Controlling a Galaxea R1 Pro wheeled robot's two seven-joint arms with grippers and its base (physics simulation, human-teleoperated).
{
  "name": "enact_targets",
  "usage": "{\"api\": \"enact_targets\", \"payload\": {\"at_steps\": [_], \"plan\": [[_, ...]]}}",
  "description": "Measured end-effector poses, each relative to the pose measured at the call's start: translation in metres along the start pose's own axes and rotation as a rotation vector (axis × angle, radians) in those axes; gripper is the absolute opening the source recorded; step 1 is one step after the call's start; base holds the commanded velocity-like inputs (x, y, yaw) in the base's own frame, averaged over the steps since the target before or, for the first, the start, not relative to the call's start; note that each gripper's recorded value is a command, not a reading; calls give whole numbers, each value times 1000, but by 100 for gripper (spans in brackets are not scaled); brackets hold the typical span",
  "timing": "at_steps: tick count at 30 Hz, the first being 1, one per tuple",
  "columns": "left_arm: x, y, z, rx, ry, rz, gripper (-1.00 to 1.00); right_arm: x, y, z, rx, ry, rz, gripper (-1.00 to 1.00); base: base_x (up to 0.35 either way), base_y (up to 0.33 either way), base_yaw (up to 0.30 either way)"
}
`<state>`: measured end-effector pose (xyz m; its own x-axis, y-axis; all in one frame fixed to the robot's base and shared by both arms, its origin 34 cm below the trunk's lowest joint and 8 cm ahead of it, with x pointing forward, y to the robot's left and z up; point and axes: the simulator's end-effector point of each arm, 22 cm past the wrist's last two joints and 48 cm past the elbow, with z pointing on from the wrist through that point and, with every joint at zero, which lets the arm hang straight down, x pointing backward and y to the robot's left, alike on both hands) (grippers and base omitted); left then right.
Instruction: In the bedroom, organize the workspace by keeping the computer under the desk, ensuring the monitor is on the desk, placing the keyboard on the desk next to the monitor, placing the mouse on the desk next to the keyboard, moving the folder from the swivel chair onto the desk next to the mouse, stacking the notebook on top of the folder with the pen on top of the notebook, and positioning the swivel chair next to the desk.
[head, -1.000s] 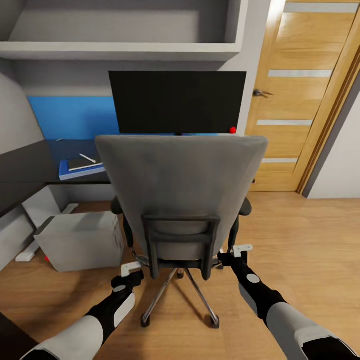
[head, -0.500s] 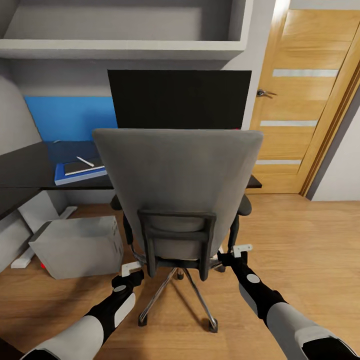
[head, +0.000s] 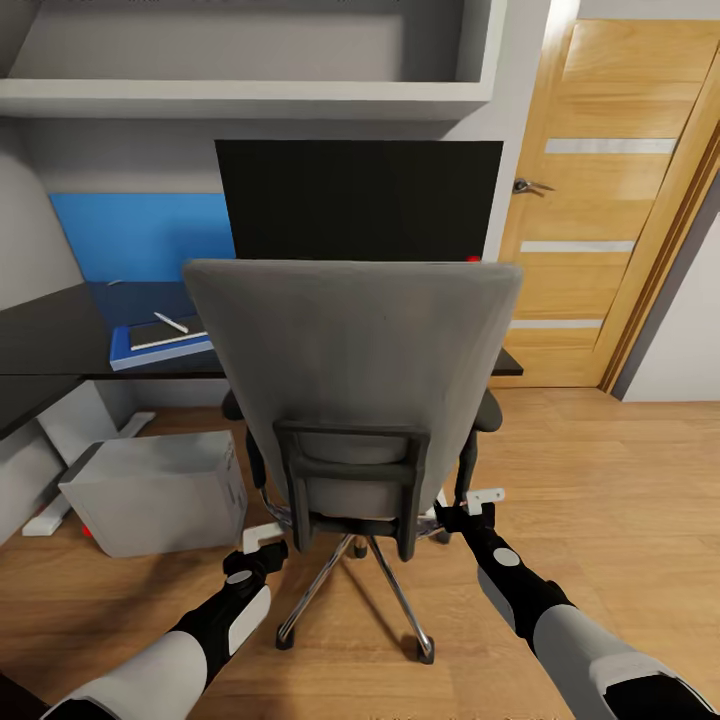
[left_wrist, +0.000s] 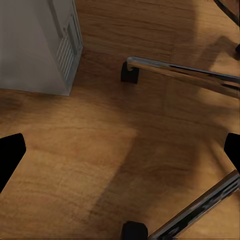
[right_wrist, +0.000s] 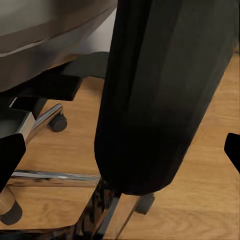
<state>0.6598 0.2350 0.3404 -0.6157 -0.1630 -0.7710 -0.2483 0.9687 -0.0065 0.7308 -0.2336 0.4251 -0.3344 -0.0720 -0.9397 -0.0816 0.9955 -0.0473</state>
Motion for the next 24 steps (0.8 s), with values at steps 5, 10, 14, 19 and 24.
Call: {"api": "enact_targets", "payload": {"at_steps": [5,10,14,19,24], "plan": [[0,0,0,-1,0,0,100,1,0,0,0,1,0,100,-259,0,0],[0,0,0,-1,0,0,100,5,0,-1,1,10,-1,100,-320,0,0],[0,0,0,0,0,0,100,5,0,-1,1,10,-2,100,-171,0,0],[0,0,0,0,-1,1,100,5,0,-1,1,11,-2,100,-154,0,0],[0,0,0,-1,1,1,100,5,-1,-1,1,11,-2,100,-289,0,0]]}}
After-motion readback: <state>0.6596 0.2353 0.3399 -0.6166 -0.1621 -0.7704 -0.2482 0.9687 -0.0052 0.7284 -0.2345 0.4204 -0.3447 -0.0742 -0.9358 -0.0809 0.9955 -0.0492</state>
